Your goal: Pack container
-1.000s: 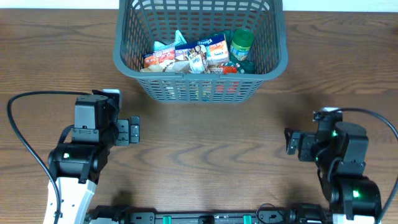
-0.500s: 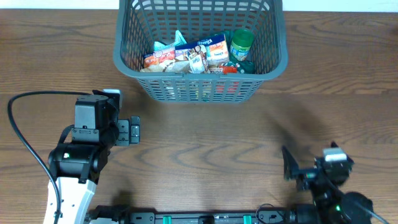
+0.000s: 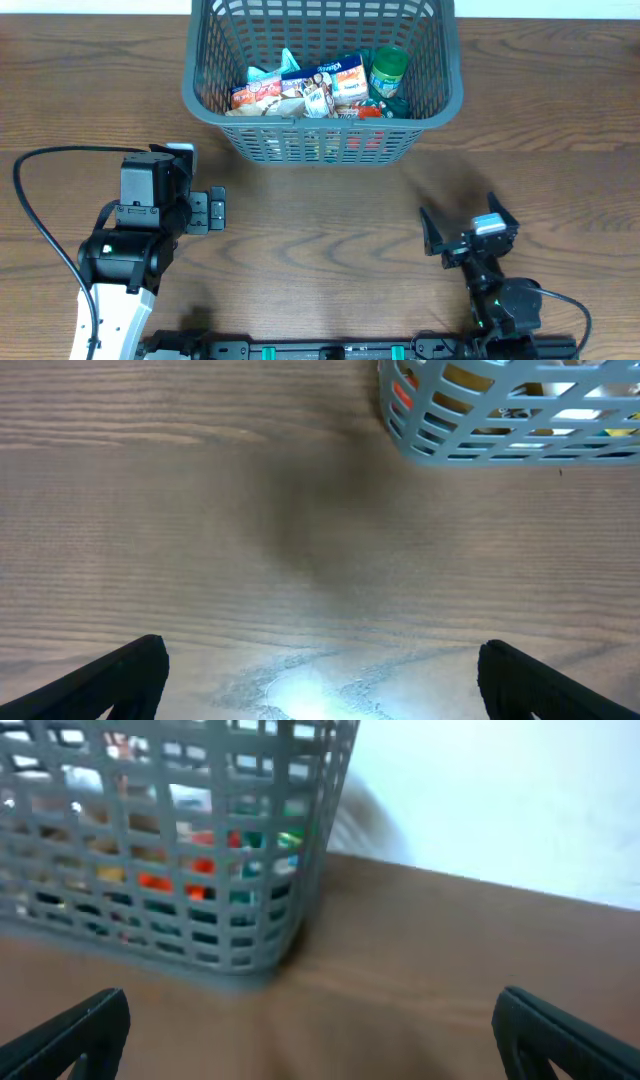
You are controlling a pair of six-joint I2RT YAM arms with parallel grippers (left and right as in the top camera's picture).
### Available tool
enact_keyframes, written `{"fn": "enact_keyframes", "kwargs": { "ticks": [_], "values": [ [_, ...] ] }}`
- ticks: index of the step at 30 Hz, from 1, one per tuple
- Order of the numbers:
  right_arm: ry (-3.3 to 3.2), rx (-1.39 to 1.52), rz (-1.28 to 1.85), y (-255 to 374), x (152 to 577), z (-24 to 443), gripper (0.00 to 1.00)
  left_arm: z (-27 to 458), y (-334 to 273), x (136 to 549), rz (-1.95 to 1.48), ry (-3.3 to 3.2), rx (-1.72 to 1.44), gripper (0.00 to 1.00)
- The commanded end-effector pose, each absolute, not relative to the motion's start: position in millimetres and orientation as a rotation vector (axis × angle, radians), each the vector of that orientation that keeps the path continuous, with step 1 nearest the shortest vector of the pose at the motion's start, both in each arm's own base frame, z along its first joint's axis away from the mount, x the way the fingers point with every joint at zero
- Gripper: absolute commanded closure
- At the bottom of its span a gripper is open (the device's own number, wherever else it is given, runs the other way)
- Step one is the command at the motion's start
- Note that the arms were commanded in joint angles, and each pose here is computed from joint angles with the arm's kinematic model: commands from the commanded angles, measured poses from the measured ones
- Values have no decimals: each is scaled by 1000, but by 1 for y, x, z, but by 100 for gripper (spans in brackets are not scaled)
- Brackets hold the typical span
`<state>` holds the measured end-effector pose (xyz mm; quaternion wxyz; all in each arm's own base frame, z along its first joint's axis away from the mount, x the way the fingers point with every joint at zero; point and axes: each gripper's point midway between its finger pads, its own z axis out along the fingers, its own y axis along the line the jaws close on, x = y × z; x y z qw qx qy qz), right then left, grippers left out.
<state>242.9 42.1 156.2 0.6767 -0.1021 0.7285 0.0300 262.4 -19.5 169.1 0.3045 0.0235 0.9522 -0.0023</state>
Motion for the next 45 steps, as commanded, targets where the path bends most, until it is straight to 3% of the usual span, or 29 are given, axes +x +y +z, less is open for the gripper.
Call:
{"fn": "enact_keyframes", "kwargs": {
  "ticks": [1, 29, 32, 45],
  "values": [
    [1633, -204, 40, 36, 243, 157, 1, 171, -18, 264, -5, 2517, 49, 2],
    [1632, -202, 39, 36, 244, 157, 1, 171, -18, 263, -5, 2517, 49, 2],
    [1632, -202, 39, 36, 244, 157, 1, 171, -5, 263, 132, 2516, 143, 1],
    [1632, -202, 39, 36, 244, 157, 1, 159, -37, 248, -115, 1986, 168, 1]
  ]
}}
